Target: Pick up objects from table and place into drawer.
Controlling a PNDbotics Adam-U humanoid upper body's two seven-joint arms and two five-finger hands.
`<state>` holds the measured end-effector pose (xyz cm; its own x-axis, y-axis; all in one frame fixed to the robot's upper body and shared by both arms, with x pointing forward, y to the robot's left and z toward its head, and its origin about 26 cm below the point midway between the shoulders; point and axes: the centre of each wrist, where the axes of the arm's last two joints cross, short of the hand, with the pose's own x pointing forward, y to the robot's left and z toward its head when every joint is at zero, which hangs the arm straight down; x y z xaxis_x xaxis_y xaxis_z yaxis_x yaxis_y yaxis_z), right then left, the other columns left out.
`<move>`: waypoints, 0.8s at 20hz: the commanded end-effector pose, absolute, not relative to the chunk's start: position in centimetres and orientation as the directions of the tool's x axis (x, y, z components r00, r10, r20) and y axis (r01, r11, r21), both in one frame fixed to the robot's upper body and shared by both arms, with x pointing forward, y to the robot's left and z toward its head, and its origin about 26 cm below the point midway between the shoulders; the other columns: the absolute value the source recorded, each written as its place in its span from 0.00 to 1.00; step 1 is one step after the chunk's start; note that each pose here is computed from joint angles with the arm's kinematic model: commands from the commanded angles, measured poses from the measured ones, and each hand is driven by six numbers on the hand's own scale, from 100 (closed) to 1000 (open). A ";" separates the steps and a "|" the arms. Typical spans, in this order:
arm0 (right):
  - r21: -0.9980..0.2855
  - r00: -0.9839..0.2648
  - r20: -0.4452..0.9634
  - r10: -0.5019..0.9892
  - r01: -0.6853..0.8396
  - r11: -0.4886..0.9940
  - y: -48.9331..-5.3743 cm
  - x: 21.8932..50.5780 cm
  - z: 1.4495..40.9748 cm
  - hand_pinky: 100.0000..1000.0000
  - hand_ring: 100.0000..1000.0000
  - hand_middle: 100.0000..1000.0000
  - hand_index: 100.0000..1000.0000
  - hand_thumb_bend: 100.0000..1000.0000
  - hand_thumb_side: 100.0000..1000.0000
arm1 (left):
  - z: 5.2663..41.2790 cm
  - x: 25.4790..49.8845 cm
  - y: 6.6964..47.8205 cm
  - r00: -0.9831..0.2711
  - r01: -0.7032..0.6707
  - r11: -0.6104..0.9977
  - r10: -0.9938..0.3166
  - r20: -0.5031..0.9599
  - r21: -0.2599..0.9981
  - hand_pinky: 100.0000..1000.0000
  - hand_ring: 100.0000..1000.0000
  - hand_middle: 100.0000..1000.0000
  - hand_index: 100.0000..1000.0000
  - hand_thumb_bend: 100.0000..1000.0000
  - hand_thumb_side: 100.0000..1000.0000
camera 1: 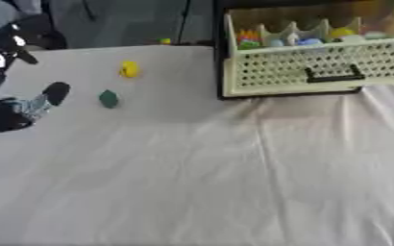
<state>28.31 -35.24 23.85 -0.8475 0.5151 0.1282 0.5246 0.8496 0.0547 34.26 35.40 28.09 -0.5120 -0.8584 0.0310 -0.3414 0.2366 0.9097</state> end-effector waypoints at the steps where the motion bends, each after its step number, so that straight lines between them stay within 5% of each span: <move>1: 0.073 -0.865 0.075 0.497 0.502 0.862 -34.4 28.3 23.4 0.46 0.50 0.50 0.76 0.00 0.42 | 31.9 33.7 37.7 -0.424 -0.388 0.068 -0.899 -0.113 0.919 0.69 0.87 0.97 0.91 0.34 0.77; 6: 0.080 -0.888 0.048 0.458 0.461 0.884 -33.6 28.4 22.1 0.46 0.49 0.49 0.75 0.00 0.42 | 34.1 33.7 40.0 -0.362 -0.359 -0.041 -0.915 -0.179 0.933 0.70 0.82 0.91 0.86 0.30 0.69; 16: 0.063 -0.892 0.064 0.447 0.450 0.891 -33.0 28.5 21.6 0.45 0.48 0.48 0.74 0.00 0.42 | 32.4 37.9 41.3 -0.364 -0.159 -0.111 -0.917 -0.163 0.981 0.62 0.74 0.86 0.94 0.32 0.60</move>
<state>28.66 -33.14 21.03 -0.8787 0.4612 0.1233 0.4686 0.8826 0.0378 37.90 40.70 31.56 -0.3814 -0.9137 -0.1404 -0.1662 -0.0816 0.9827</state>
